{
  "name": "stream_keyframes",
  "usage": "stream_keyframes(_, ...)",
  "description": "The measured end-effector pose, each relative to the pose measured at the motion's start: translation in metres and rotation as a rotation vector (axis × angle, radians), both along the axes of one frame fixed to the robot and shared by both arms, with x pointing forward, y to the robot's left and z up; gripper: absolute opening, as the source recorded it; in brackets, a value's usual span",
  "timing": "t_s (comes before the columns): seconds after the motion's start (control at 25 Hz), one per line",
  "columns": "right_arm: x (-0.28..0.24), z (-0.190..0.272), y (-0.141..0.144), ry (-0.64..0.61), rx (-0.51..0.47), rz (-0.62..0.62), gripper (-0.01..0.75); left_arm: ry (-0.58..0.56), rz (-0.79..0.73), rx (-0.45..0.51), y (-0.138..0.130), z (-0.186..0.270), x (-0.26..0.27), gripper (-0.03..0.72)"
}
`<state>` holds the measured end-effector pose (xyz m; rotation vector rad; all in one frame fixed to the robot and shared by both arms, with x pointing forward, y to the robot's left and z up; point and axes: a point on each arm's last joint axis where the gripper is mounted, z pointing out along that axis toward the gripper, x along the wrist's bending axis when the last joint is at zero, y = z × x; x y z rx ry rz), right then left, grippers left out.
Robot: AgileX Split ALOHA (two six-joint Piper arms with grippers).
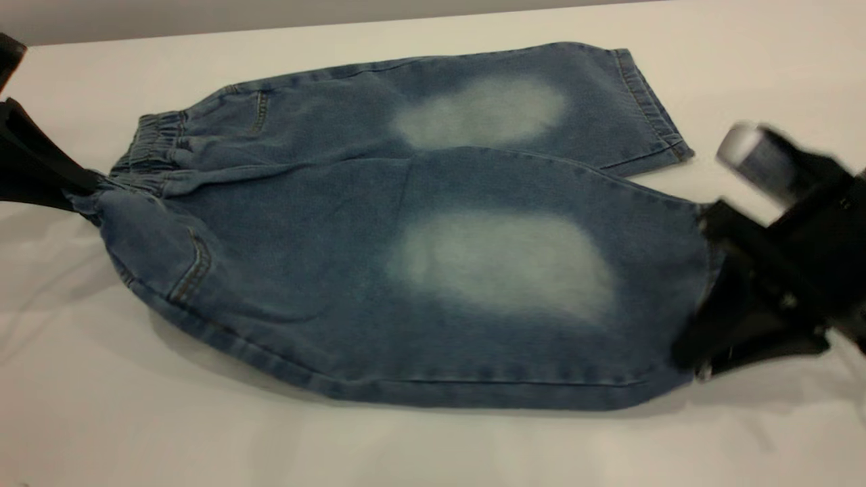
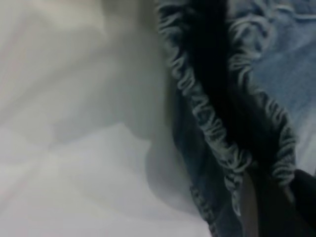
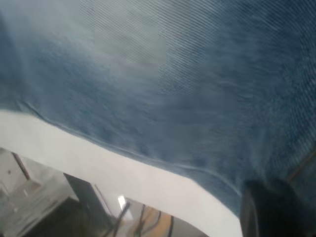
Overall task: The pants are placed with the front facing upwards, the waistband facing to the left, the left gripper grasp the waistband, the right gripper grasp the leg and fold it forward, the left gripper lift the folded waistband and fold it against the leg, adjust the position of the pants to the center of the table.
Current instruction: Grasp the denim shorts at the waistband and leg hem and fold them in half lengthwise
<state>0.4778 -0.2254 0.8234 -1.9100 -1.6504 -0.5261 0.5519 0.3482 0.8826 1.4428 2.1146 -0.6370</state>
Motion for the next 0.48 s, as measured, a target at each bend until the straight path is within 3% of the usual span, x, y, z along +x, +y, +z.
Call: stream_keyframes(0.48, 0.008, 0.075, -0.006, -0.189, 0.091, -0.050, 0.033, -0.155, -0.036, 0.041, -0.011, 0.057, -0.003, 0.099)
